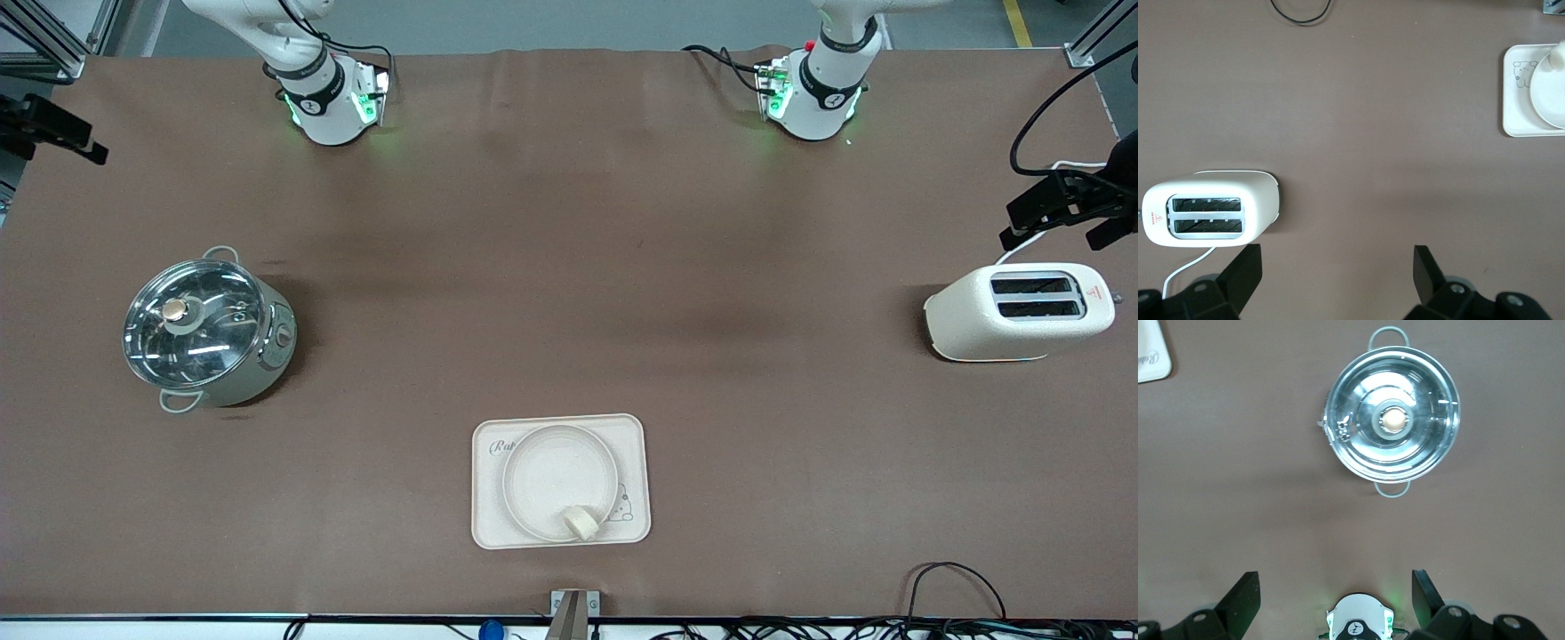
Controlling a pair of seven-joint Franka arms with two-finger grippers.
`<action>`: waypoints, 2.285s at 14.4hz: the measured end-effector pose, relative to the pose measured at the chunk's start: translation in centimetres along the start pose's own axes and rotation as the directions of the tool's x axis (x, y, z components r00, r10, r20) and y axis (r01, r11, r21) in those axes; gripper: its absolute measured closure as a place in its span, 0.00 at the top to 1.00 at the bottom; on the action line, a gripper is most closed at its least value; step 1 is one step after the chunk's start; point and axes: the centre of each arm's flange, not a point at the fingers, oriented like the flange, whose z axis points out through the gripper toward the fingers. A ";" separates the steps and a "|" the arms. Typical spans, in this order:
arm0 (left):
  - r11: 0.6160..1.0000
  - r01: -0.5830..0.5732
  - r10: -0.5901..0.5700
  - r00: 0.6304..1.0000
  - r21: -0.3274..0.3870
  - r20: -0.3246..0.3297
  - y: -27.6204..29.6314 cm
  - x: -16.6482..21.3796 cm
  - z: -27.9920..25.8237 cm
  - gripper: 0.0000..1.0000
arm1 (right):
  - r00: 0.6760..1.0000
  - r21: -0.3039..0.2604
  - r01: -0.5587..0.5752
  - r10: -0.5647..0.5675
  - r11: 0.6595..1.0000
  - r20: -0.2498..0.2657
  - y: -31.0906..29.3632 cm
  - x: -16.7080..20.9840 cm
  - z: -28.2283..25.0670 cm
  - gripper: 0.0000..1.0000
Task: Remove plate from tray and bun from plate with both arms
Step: 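Reach the right gripper to the rim of the white plate on the tray, then grasp the plate rim with the right gripper and lift it off the tray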
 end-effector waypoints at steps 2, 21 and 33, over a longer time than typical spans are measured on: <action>1.000 0.007 -0.007 1.000 0.001 0.000 -0.8 0.0 0.0 1.00 | 0.999 -0.007 0.033 -0.033 0.999 -0.032 -1.8 0.4 -0.1 1.00; 1.000 0.007 -0.007 1.000 0.001 0.000 -0.7 0.2 0.1 1.00 | 0.971 0.371 -0.150 0.206 0.916 -0.117 -22.3 23.4 30.4 1.00; 1.000 0.006 -0.006 1.000 0.001 0.006 -0.7 0.2 0.3 1.00 | 0.936 0.421 -0.247 0.327 0.873 -0.129 -39.3 27.1 43.1 1.00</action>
